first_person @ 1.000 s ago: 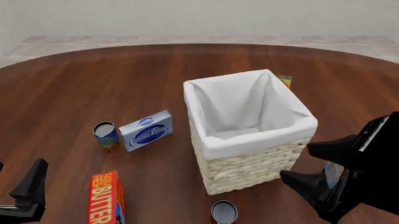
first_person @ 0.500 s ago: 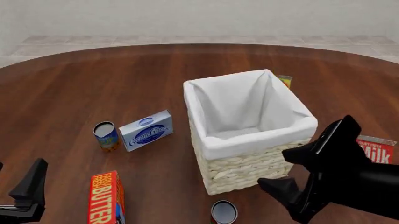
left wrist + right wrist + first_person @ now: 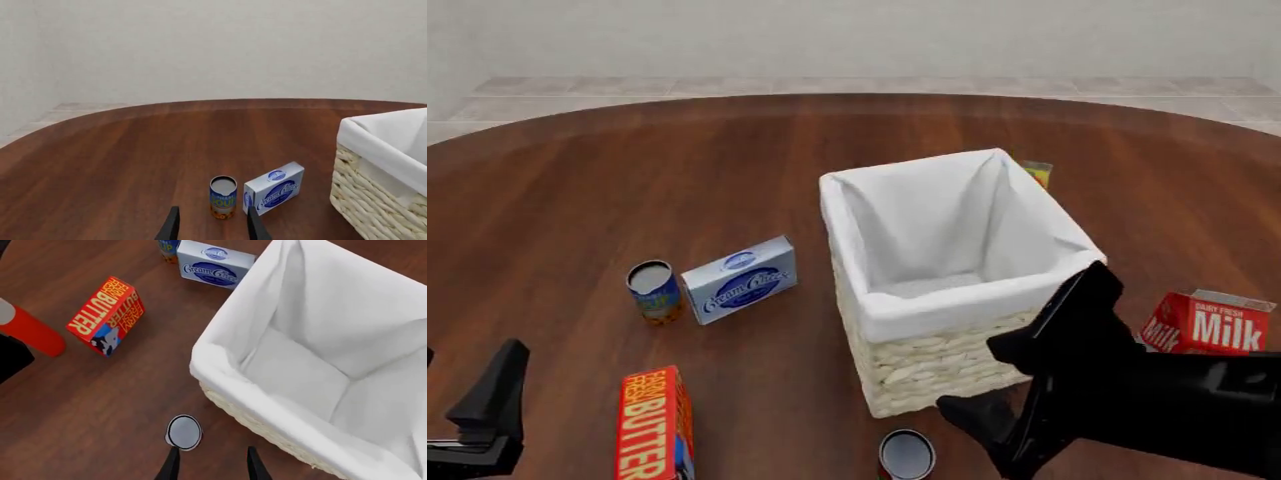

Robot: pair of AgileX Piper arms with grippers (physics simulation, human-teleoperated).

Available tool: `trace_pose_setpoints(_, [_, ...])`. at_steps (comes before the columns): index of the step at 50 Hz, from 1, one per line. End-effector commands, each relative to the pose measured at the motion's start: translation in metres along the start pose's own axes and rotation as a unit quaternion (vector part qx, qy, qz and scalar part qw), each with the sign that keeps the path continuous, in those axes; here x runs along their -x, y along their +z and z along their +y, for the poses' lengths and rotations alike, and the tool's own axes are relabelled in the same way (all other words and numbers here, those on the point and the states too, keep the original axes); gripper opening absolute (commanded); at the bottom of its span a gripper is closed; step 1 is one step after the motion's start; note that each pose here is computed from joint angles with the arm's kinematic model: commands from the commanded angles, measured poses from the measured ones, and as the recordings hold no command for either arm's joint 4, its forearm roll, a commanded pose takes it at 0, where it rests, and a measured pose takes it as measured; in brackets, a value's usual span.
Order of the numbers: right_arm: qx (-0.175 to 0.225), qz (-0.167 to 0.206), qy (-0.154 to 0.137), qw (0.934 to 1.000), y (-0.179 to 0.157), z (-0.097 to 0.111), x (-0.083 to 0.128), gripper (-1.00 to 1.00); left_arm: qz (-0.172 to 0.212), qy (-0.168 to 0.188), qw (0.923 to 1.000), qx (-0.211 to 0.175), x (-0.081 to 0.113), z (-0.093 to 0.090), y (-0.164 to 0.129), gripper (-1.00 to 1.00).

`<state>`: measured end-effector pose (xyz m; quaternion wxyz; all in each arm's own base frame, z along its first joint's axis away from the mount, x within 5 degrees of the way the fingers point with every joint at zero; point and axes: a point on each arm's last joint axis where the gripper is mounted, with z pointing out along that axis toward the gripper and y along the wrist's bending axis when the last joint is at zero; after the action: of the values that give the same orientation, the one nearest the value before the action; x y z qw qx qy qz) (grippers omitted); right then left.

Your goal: Pick up the tomato sauce, and put it in the basket.

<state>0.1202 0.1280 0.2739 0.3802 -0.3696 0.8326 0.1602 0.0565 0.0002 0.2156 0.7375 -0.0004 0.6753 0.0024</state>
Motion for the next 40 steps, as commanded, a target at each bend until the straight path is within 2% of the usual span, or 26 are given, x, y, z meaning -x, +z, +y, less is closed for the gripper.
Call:
trace_pose_setpoints(1, [0.014,0.009,0.005,0.9998,0.016,0.007,0.0,1.0,0.0,0.0,1.0,0.0,-0.001,0.0,0.0,1.0])
trace_pose_setpoints(24, [0.029,0.03,0.011,0.9991,0.036,0.016,-0.007,1.0,0.0,0.0,1.0,0.0,0.0,0.0,0.0,1.0])
trace_pose_setpoints(26, [0.029,0.032,0.019,0.9989,0.037,0.016,-0.009,1.0,0.0,0.001,1.0,0.001,0.0,0.0,0.0,1.0])
trace_pose_setpoints(40, [0.034,0.046,0.016,0.9982,0.044,0.02,-0.015,1.0,0.0,0.0,1.0,0.0,0.0,0.0,0.0,1.0])
